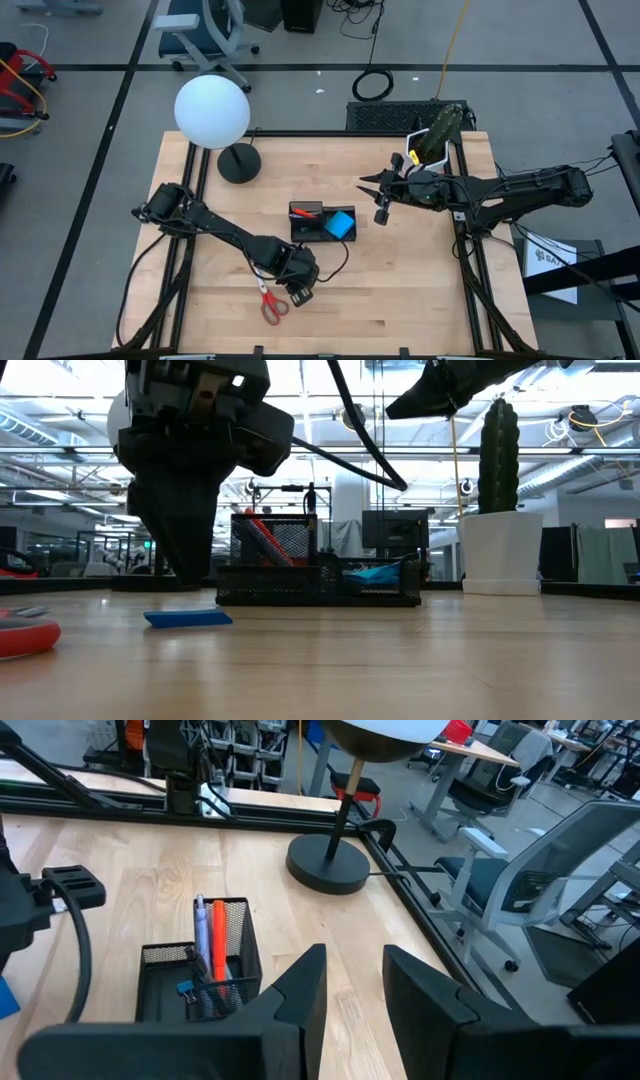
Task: Pick and place office supplies into organizer
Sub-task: Put the blue eraser into the black desk organizer
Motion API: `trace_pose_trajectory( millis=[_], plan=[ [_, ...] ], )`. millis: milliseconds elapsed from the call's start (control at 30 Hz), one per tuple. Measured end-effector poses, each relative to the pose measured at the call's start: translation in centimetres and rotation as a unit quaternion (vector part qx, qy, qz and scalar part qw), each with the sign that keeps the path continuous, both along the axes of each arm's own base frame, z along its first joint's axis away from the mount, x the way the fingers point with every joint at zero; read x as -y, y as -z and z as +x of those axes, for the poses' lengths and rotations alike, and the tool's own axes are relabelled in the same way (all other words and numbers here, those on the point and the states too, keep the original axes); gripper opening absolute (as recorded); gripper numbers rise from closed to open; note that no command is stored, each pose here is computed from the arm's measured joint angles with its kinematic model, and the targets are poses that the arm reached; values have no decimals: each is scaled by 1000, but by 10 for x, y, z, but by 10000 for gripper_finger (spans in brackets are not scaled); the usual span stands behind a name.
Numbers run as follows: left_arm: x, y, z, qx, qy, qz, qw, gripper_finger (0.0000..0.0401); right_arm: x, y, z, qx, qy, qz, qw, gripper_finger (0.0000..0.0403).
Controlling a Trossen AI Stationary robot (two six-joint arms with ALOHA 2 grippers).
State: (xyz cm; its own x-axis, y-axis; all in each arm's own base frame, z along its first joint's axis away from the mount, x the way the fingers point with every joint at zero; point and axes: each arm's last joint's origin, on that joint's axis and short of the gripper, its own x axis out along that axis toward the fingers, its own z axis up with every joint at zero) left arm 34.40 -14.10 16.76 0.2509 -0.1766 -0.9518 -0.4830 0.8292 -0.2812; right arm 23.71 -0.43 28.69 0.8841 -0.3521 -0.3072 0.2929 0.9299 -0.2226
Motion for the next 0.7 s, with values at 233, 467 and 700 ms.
trace_pose_trajectory(
  millis=[233,467,700],
  plan=[
    [1,-1,1,7,5,-4,1000,104,0,0,0,0,0,-1,1000,91],
    [-1,0,2,17,3,27,999,104,0,0,0,-1,-1,-3,1000,91],
    [1,-1,1,17,-9,25,1000,104,0,0,0,-1,-1,-2,1000,91]
  ],
)
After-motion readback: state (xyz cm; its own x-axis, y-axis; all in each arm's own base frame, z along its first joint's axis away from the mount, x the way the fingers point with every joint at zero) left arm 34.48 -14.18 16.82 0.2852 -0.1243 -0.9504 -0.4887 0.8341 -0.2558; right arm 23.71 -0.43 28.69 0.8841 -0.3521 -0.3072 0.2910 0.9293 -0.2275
